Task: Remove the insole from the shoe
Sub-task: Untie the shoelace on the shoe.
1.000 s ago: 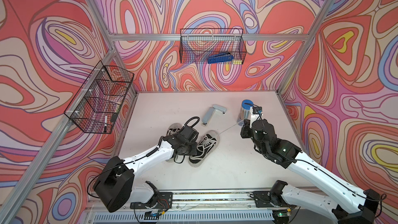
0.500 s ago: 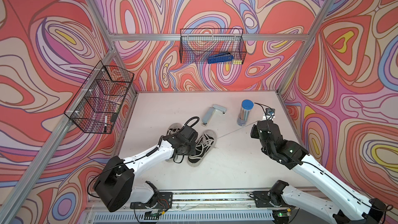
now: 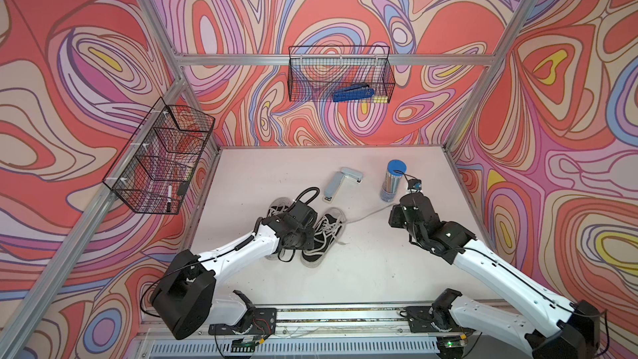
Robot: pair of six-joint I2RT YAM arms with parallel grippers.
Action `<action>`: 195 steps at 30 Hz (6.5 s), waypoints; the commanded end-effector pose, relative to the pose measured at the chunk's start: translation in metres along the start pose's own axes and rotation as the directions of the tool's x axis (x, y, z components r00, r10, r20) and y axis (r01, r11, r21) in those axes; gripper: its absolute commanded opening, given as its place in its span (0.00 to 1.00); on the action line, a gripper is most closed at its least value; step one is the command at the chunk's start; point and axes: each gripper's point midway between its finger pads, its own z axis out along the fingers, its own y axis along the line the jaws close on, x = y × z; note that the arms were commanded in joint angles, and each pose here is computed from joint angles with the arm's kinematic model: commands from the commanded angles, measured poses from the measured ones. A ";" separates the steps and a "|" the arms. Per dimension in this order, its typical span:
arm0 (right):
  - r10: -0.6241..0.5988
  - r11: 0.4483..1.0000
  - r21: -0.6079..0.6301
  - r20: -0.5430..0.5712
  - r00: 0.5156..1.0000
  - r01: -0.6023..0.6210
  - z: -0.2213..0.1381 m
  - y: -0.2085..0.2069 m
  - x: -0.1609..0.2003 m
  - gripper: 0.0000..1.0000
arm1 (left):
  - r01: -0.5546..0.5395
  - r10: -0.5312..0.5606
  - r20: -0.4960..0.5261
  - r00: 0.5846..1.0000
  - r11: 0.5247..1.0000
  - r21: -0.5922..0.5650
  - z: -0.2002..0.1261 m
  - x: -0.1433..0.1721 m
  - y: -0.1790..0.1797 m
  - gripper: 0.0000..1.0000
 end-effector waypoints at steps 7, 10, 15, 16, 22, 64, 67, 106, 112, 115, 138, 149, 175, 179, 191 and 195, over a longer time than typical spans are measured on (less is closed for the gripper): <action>0.149 0.989 0.014 -0.221 0.964 -0.150 0.052 0.001 0.079 0.42 | 0.055 -0.054 -0.064 0.997 0.998 0.021 0.001 0.021 0.001 0.00; 0.107 0.994 0.012 -0.228 0.968 -0.107 0.045 0.009 0.060 0.54 | 0.101 -0.099 -0.046 0.994 0.994 0.045 -0.002 0.022 -0.006 0.00; 0.006 0.990 -0.129 -0.335 0.942 -0.052 0.020 0.045 0.051 0.59 | 0.211 -0.212 -0.004 0.977 0.972 0.105 -0.005 0.022 -0.019 0.00; -0.008 0.984 -0.169 -0.374 0.927 -0.059 0.015 0.056 0.056 0.60 | 0.228 -0.230 0.003 0.973 0.967 0.117 -0.006 0.022 -0.021 0.00; -0.150 0.922 -0.387 -0.427 0.892 -0.030 -0.005 0.159 0.093 0.59 | 0.269 -0.276 0.027 0.961 0.951 0.150 -0.008 0.021 -0.028 0.00; 0.075 0.962 -0.193 -0.490 0.869 -0.192 0.049 0.152 0.108 0.40 | 0.464 -0.484 0.016 0.875 0.847 0.261 0.008 0.025 -0.042 0.00; 0.173 0.923 -0.228 -0.470 0.865 -0.309 0.033 0.167 0.082 0.48 | 0.454 -0.475 0.018 0.880 0.850 0.266 0.007 0.023 -0.045 0.00; 0.732 0.551 0.070 -0.518 0.441 -0.832 0.065 0.194 0.086 0.64 | 0.401 -0.426 0.029 0.904 0.871 0.285 0.003 0.016 -0.057 0.00; 0.739 0.552 0.057 -0.495 0.457 -0.832 0.069 0.192 0.082 0.62 | 0.398 -0.422 0.025 0.906 0.872 0.286 0.004 0.016 -0.057 0.00; 0.748 0.547 0.056 -0.481 0.457 -0.835 0.074 0.190 0.082 0.61 | 0.398 -0.422 0.025 0.906 0.871 0.289 0.004 0.016 -0.058 0.00; 0.746 0.617 -0.073 -0.262 0.612 -0.784 0.104 0.186 0.042 0.62 | 0.389 -0.415 0.027 0.910 0.873 0.295 0.001 0.017 -0.058 0.00; 0.690 0.702 -0.159 -0.090 0.718 -0.694 0.113 0.179 0.005 0.66 | 0.383 -0.408 0.027 0.913 0.877 0.291 -0.001 0.018 -0.056 0.00; 0.519 0.855 -0.116 0.195 0.832 -0.505 0.193 0.148 -0.086 0.70 | 0.400 -0.415 0.021 0.910 0.889 0.223 -0.013 0.036 -0.032 0.00; 0.465 0.885 -0.122 0.231 0.855 -0.448 0.199 0.149 -0.111 0.70 | 0.390 -0.402 0.020 0.916 0.899 0.201 -0.022 0.042 -0.025 0.00; 0.323 0.945 -0.130 0.241 0.915 -0.299 0.218 0.156 -0.179 0.70 | 0.406 -0.416 0.016 0.909 0.895 0.187 -0.029 0.051 -0.013 0.00; 0.288 0.953 -0.137 0.148 0.946 -0.269 0.189 0.155 -0.168 0.68 | 0.389 -0.398 0.005 0.917 0.898 0.208 -0.025 0.045 -0.023 0.00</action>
